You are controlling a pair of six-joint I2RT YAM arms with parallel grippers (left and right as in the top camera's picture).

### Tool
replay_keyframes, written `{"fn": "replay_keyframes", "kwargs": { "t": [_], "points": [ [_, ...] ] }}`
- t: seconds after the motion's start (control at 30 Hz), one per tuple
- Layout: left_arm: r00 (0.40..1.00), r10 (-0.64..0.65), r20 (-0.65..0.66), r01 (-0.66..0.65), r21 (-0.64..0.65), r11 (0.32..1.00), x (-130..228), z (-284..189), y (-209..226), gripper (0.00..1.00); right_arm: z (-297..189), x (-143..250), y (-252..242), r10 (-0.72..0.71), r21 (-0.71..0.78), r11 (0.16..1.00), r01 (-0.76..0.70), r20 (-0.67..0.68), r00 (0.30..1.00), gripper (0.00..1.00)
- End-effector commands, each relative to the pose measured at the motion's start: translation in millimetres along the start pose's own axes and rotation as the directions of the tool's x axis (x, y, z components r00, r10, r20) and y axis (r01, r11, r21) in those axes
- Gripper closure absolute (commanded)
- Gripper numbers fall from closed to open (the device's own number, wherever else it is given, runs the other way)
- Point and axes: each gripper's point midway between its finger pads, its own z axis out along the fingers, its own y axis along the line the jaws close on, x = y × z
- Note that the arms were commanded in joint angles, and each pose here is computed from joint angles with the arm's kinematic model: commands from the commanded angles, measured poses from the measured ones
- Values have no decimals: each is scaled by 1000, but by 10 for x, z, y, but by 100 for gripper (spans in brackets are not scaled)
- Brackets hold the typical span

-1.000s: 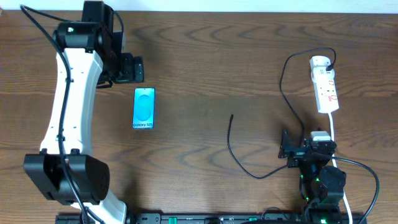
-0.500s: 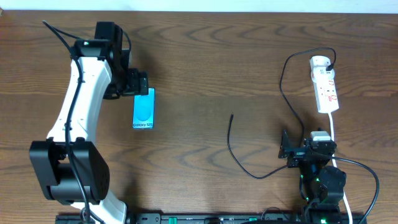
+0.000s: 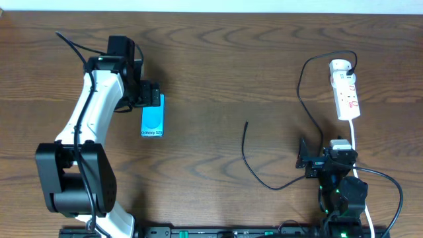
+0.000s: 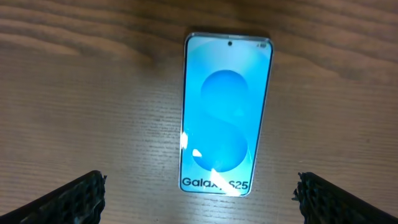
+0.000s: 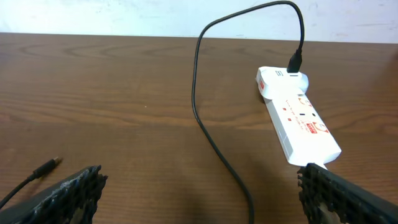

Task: Plug charger to phone and switch on socket
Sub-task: 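Move the left gripper forward over the Galaxy S25 phone, then lower the left gripper onto the phone's top edge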

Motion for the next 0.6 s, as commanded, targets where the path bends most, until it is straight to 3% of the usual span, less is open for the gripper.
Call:
{"fn": "replay_keyframes", "kwargs": {
  "t": [0.0,0.57],
  "points": [
    [1000,-1,-27,1,6,1000,59,72,0,2,0,14,24,11,-6,1000,-11,-4,1000,1],
    [992,-4,-126,5,5,1000,128,528,4,2,0,15,24,11,-6,1000,-11,-5,1000,1]
  ]
}}
